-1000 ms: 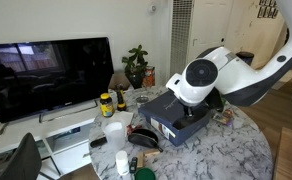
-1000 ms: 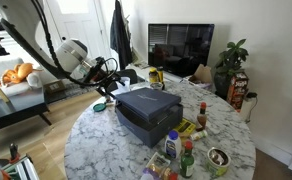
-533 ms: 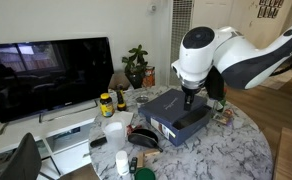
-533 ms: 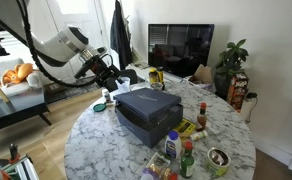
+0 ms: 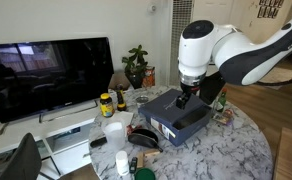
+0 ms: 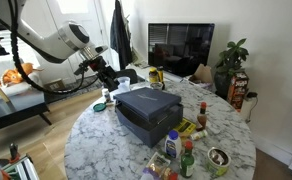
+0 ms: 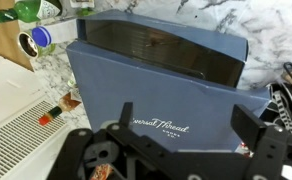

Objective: Place the clear box in the blue box the cover it

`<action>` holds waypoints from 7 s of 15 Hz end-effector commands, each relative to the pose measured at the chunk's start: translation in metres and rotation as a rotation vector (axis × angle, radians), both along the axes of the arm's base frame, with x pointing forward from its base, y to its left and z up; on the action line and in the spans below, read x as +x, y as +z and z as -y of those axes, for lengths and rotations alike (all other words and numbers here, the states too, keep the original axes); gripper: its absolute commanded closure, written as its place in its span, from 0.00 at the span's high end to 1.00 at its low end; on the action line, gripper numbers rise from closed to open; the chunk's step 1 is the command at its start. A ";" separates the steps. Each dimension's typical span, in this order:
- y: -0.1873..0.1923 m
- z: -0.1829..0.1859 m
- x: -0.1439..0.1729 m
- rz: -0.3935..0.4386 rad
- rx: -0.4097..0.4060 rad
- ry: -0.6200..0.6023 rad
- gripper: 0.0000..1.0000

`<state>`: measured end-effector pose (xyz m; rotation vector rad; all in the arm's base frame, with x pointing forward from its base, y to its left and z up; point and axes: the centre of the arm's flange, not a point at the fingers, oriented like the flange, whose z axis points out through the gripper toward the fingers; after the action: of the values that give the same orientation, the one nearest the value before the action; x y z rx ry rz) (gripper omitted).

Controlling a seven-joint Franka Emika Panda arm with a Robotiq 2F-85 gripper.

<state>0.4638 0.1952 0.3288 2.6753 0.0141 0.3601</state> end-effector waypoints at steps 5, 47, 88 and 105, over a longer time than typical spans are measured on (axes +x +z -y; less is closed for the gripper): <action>0.059 0.022 -0.027 0.236 0.111 -0.314 1.00; -0.072 0.223 -0.006 0.180 0.890 -1.361 0.50; -0.046 0.225 -0.015 0.118 0.582 -1.298 0.49; 0.164 0.126 -0.035 -0.088 0.425 -0.523 1.00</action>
<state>0.4278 0.0585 0.4860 2.9296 -0.9131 0.1374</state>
